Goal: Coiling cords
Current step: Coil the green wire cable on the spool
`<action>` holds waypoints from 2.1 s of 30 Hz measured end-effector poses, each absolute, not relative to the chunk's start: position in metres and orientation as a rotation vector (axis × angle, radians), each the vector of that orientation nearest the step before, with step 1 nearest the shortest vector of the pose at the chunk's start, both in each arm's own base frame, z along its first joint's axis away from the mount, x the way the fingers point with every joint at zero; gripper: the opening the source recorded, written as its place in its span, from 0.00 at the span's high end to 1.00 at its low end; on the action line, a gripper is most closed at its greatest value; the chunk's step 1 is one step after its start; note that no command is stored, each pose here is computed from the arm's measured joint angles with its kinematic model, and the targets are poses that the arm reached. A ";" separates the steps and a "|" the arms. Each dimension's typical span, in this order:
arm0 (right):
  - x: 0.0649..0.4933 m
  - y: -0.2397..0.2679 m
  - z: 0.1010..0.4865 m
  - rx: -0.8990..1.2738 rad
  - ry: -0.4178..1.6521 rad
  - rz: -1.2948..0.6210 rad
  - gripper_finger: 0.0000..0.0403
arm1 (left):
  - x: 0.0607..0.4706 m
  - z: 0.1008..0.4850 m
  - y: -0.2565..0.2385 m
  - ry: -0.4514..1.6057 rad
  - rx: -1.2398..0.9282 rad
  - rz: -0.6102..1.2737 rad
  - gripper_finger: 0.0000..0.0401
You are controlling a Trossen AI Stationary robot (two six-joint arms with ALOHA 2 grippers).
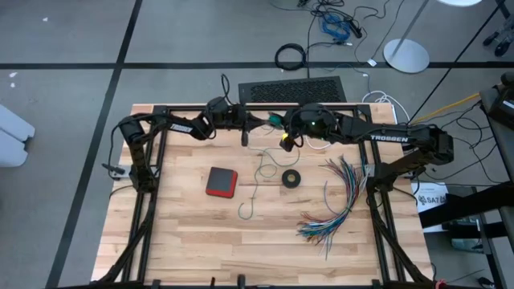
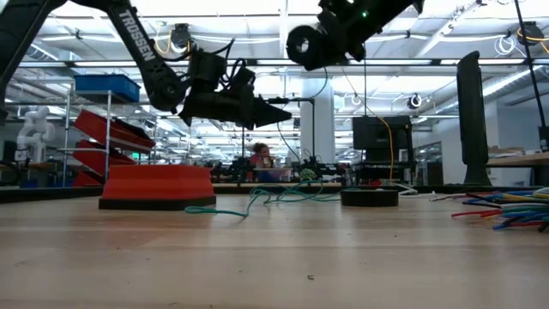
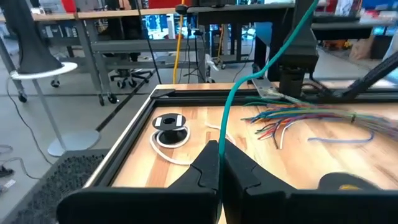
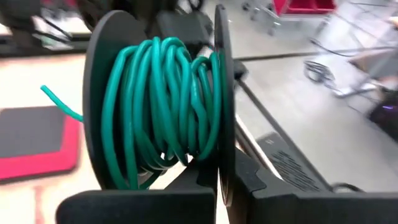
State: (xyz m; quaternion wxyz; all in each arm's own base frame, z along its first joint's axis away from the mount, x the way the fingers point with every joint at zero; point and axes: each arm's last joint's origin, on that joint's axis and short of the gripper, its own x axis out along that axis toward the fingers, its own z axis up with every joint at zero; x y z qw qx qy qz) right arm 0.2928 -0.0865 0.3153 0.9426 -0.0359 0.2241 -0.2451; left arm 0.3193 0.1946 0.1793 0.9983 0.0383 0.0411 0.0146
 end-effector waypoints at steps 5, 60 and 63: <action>0.294 -0.089 0.308 -0.119 0.522 -0.573 1.00 | 0.313 0.182 0.205 0.067 0.008 0.019 1.00; 0.343 -0.141 0.209 -0.110 0.684 -0.873 1.00 | 0.321 0.202 0.186 0.065 -0.080 -0.074 1.00; 0.344 -0.141 0.210 -0.107 0.665 -0.874 1.00 | 0.323 0.200 0.183 0.081 -0.067 -0.071 1.00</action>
